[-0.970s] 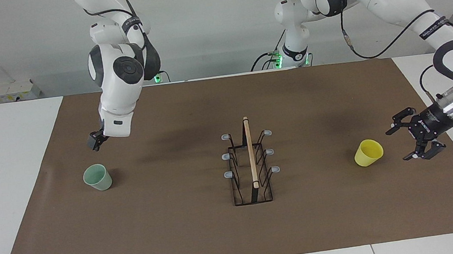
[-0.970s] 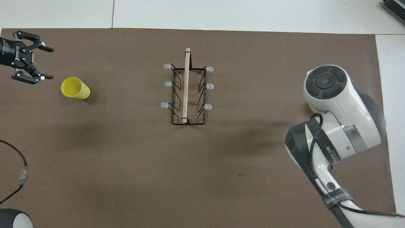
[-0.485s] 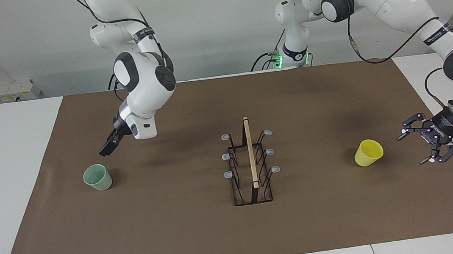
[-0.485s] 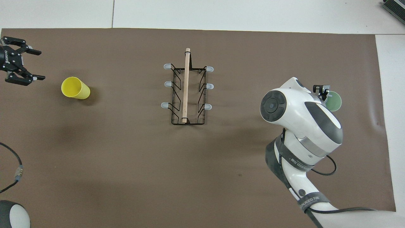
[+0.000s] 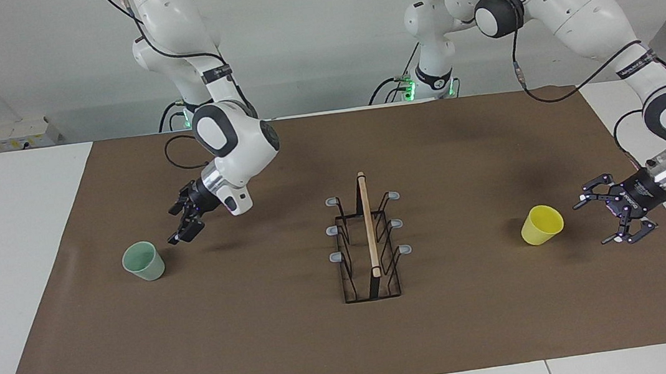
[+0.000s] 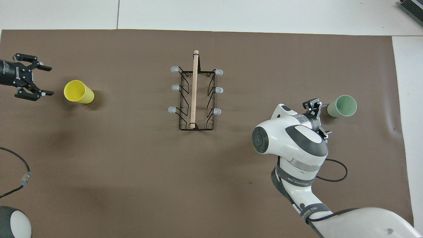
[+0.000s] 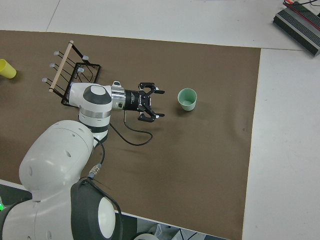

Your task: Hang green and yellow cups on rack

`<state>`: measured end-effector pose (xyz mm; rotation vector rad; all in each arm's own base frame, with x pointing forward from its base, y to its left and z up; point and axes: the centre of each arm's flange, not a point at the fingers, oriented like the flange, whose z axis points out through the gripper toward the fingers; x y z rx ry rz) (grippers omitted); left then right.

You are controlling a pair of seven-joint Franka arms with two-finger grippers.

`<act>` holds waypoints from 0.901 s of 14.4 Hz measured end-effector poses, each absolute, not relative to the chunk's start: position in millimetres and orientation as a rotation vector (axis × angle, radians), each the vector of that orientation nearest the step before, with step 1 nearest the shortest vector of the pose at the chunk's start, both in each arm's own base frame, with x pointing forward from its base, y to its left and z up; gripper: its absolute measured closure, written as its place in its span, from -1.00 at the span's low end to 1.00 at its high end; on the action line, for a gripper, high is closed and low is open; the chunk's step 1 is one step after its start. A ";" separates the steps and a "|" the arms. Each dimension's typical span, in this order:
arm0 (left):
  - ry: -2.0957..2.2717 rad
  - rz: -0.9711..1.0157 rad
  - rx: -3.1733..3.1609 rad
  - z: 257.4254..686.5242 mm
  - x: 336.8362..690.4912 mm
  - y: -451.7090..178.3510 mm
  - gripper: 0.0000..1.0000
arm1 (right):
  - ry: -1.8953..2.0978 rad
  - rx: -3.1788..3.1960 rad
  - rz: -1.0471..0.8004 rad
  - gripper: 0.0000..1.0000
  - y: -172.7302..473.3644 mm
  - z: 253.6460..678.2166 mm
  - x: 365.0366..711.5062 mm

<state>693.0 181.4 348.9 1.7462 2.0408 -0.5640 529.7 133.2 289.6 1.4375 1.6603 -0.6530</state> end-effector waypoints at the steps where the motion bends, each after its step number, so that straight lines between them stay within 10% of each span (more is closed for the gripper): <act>1: 2.011 -0.580 1.741 342.8 685.2 186.2 -1.00 | 1.673 1.398 -0.669 -1.00 136.5 278.1 529.0; 13: 1.972 -0.588 1.310 276.6 615.9 173.7 -1.00 | 1.654 1.278 -0.616 -1.00 92.7 241.2 540.8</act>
